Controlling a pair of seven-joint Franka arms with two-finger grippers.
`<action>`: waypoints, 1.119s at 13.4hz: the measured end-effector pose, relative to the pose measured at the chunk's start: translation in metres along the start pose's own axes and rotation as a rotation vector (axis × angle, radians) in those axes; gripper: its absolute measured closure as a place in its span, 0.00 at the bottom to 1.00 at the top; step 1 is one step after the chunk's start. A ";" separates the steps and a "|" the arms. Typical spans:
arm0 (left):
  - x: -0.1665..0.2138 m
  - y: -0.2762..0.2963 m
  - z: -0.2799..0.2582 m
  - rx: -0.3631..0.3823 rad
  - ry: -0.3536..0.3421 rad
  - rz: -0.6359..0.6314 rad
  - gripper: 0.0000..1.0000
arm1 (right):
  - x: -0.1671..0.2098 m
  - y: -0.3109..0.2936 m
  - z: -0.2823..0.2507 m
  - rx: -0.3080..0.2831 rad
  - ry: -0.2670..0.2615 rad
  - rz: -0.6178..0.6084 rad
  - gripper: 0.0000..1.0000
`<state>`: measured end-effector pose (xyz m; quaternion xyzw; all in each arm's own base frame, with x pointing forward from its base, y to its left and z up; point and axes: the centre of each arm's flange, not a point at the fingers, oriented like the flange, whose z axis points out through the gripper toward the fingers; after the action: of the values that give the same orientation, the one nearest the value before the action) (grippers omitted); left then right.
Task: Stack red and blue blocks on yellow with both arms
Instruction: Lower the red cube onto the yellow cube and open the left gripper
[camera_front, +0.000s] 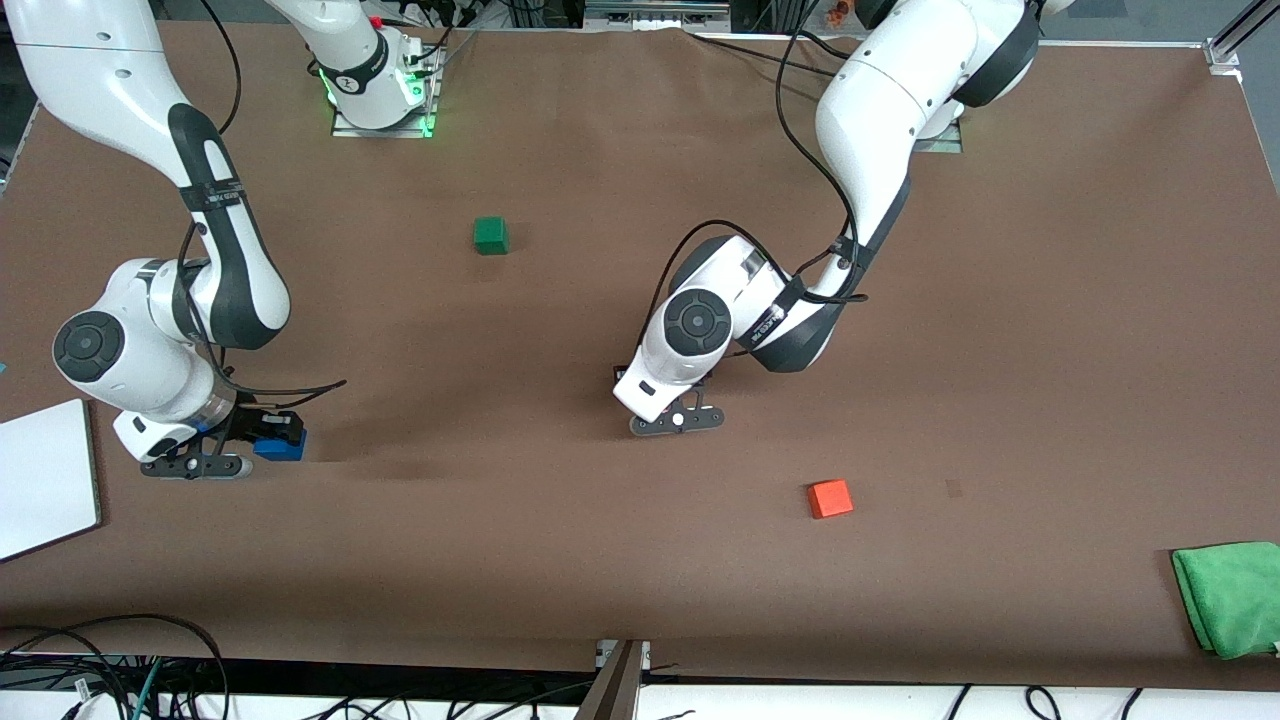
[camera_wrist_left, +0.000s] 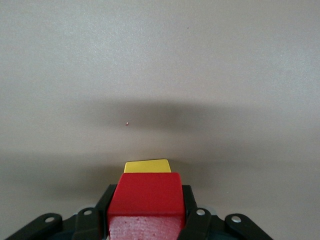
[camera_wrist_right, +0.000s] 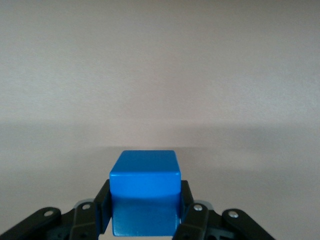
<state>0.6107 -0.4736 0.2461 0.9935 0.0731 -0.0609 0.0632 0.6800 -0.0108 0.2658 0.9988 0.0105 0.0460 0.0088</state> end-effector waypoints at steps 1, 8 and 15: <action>0.000 0.000 0.001 0.001 0.000 -0.001 0.44 | 0.001 -0.004 -0.004 0.004 0.006 -0.005 0.44; 0.000 -0.001 0.005 0.006 -0.003 -0.006 0.44 | 0.003 -0.018 -0.013 0.017 0.020 -0.024 0.44; 0.000 -0.002 0.010 0.011 -0.007 -0.010 0.37 | 0.003 -0.027 -0.013 0.026 0.020 -0.028 0.44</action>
<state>0.6096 -0.4731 0.2364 0.9932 0.0776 -0.0653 0.0578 0.6810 0.0167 0.2790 0.9981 0.0250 0.0555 -0.0037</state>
